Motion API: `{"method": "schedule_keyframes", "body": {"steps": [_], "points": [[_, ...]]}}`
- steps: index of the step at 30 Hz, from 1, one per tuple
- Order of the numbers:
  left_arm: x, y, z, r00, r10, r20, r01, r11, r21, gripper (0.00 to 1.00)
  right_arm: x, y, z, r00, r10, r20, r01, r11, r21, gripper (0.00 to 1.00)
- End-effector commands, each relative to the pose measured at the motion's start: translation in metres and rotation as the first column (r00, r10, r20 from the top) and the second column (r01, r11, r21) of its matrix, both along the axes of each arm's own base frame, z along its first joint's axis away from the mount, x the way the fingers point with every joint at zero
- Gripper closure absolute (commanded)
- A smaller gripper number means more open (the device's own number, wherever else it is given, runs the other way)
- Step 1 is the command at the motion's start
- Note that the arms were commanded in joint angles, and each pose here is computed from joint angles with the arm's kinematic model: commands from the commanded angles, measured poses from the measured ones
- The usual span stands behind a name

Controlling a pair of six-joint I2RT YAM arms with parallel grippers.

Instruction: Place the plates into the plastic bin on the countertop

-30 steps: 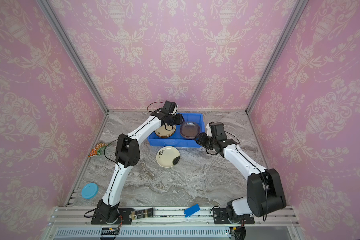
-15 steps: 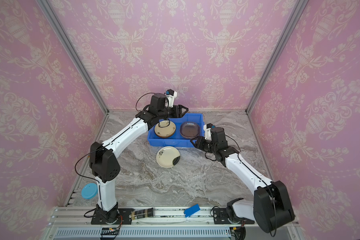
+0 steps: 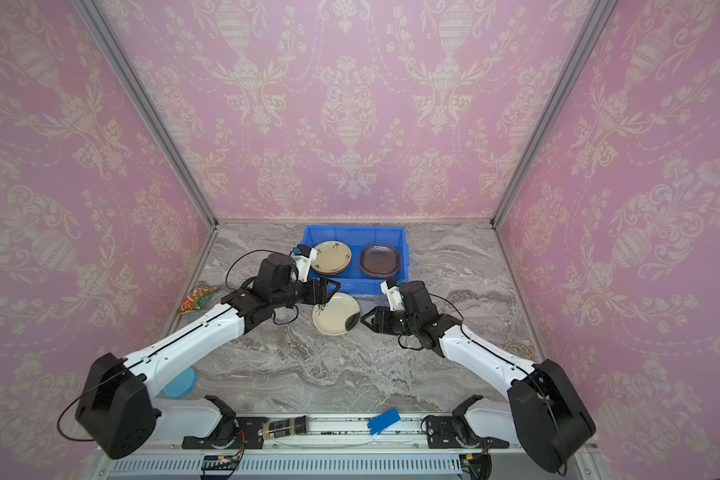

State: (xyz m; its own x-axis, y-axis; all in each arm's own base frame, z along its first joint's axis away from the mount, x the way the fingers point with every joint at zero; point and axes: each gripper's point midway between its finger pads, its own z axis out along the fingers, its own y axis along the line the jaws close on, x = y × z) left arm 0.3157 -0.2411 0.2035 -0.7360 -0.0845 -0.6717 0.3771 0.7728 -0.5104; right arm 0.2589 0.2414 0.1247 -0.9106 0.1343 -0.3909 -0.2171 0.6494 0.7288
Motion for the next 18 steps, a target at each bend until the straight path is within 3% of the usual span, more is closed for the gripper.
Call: {"method": "schedule_keyframes", "body": {"steps": [1,7,13,18], "points": [[-0.018,0.022,-0.017,0.998,0.051,-0.035,-0.049,0.997,0.059,0.21,-0.003,0.000,-0.016,0.999,-0.033,-0.041,0.032,0.999,-0.021,0.50],[-0.041,0.022,-0.058,0.994,0.031,-0.102,-0.033,0.999,-0.021,0.20,0.012,0.006,-0.042,0.986,-0.120,-0.119,0.124,0.992,0.030,0.53],[-0.044,0.022,-0.076,0.992,0.027,-0.127,-0.032,0.999,-0.035,0.20,0.027,0.012,-0.067,0.975,-0.162,-0.154,0.168,0.985,0.029,0.54],[-0.046,0.019,-0.085,0.986,0.032,-0.165,-0.047,0.995,-0.088,0.20,0.037,0.022,-0.080,0.964,-0.185,-0.192,0.206,0.973,0.099,0.57]]}}
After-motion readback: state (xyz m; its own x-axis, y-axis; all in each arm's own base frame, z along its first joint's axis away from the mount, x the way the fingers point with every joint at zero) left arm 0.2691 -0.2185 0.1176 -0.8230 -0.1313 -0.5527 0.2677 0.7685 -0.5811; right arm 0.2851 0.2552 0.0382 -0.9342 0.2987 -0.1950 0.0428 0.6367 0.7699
